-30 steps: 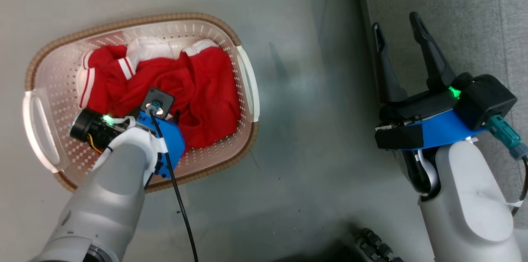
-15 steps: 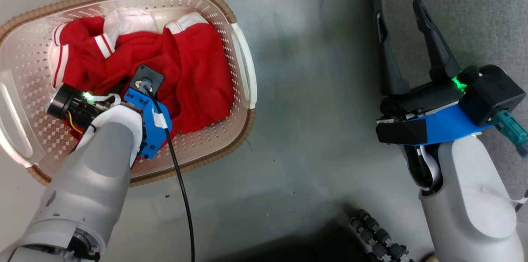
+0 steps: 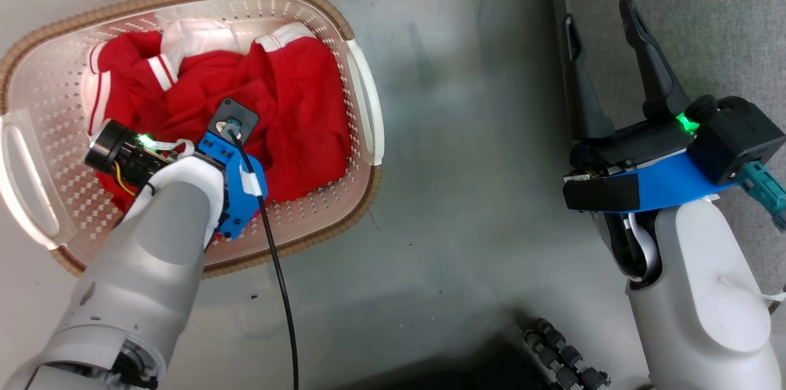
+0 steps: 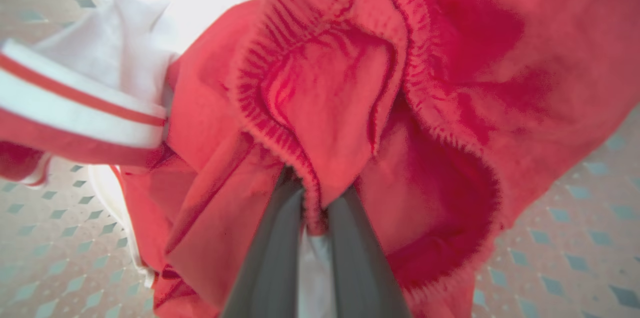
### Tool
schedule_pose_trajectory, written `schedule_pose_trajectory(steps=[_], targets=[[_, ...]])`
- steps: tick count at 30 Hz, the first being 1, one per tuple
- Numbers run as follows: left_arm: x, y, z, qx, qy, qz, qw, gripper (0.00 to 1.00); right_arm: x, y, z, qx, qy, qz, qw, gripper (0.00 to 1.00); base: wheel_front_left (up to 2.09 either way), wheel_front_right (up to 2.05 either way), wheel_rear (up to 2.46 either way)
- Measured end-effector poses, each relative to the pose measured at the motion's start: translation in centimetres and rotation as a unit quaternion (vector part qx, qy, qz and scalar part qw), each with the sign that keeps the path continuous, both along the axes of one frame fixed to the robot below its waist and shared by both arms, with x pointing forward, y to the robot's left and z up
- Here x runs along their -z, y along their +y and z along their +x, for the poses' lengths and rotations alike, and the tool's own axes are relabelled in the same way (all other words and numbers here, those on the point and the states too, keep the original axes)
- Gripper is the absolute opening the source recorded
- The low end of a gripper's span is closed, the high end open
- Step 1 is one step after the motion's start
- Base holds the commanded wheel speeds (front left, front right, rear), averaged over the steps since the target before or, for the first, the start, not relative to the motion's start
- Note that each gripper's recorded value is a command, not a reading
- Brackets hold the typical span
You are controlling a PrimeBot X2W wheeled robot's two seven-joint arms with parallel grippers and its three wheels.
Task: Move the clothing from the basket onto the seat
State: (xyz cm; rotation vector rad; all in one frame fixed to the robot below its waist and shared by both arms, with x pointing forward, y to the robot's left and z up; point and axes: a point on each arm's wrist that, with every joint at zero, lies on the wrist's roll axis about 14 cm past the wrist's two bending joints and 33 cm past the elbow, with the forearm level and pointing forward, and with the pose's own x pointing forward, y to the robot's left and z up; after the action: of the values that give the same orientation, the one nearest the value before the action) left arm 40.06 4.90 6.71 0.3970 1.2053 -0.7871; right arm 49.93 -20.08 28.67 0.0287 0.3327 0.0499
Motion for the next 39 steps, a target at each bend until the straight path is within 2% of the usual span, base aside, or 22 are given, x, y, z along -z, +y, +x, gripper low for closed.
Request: schedule_pose_trajectory(steps=[10,20,29,39], targets=[[-5.1,-2.7,1.7,-0.024,-0.062,-0.074,0.995,0.00,-3.0,0.6,0.6,-0.007,-0.031,0.002,1.000,1.00,0.00,0.00,0.00],[-12.2,-2.8,3.8,-0.074,-0.146,-0.134,0.977,0.00,-7.3,1.9,0.0,-0.027,-0.066,0.007,0.997,1.00,0.00,0.00,0.00],[-19.6,-3.2,4.8,-0.138,-0.214,-0.201,0.946,0.00,-11.0,3.1,-1.5,-0.041,-0.093,0.014,0.995,1.00,0.00,0.00,0.00],[-29.5,-3.3,7.3,-0.164,-0.335,-0.253,0.893,0.00,-14.4,4.3,-3.6,-0.054,-0.120,0.021,0.991,1.00,0.00,0.00,0.00]])
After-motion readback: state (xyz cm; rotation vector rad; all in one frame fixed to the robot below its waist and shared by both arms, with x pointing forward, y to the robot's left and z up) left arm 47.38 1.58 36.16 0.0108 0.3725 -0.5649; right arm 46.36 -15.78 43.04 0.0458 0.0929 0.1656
